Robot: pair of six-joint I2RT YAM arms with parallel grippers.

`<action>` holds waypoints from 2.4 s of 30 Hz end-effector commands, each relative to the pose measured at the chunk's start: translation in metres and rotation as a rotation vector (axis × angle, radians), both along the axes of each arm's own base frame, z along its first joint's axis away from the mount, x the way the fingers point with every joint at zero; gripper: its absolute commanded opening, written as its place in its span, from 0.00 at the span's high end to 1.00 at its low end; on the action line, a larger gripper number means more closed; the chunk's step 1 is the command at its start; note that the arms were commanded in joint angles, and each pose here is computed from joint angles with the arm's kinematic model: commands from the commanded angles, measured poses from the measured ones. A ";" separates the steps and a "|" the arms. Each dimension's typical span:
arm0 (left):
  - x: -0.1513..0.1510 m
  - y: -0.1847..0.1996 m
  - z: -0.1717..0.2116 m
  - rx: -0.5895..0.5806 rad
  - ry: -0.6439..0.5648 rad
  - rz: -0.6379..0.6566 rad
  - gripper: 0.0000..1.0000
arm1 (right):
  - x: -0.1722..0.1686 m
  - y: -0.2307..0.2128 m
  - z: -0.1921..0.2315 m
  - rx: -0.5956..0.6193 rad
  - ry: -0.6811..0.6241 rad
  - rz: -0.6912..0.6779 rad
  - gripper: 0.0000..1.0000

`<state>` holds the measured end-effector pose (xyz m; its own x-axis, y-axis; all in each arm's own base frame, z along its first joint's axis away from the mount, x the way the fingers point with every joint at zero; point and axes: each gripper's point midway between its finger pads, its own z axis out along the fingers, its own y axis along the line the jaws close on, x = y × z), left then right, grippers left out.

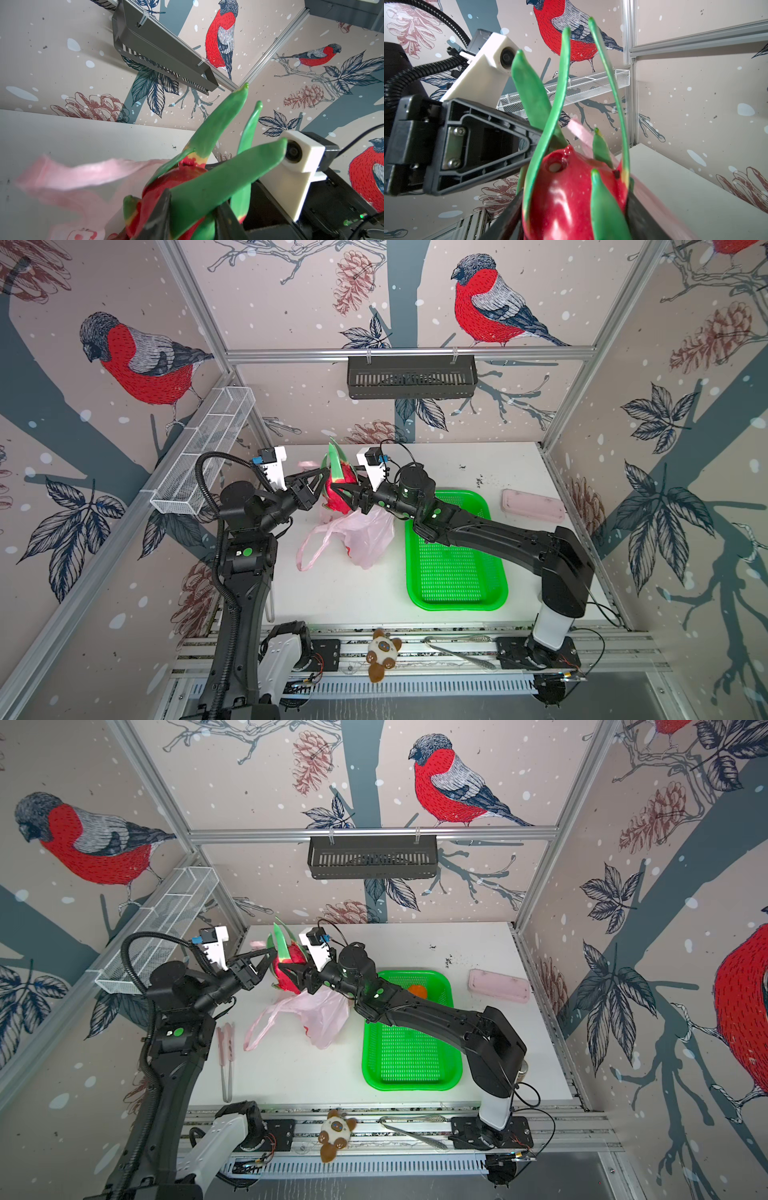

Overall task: Untie the knot of the plastic bag and take out the fruit
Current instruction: 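Grasp the dragon fruit with the left gripper while the right gripper holds it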

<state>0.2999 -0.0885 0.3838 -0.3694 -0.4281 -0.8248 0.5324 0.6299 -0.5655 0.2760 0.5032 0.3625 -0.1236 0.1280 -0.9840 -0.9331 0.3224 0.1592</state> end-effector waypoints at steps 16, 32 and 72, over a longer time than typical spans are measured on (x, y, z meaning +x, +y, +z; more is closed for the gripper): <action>-0.008 -0.010 0.008 0.039 -0.073 -0.078 1.00 | -0.015 0.018 0.007 0.010 -0.031 0.084 0.86; -0.019 0.002 0.035 0.059 -0.198 0.046 1.00 | -0.007 0.026 -0.013 -0.020 0.007 0.062 0.58; -0.027 0.001 0.038 0.002 -0.201 0.043 1.00 | 0.000 0.062 -0.018 -0.036 -0.012 0.058 0.54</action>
<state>0.2901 -0.0684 0.4064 -0.1746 -0.4720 -0.8642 0.4920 0.7184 -0.4917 0.2816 0.5625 0.3346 -0.1442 0.0596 -0.9878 -0.9410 0.3005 0.1555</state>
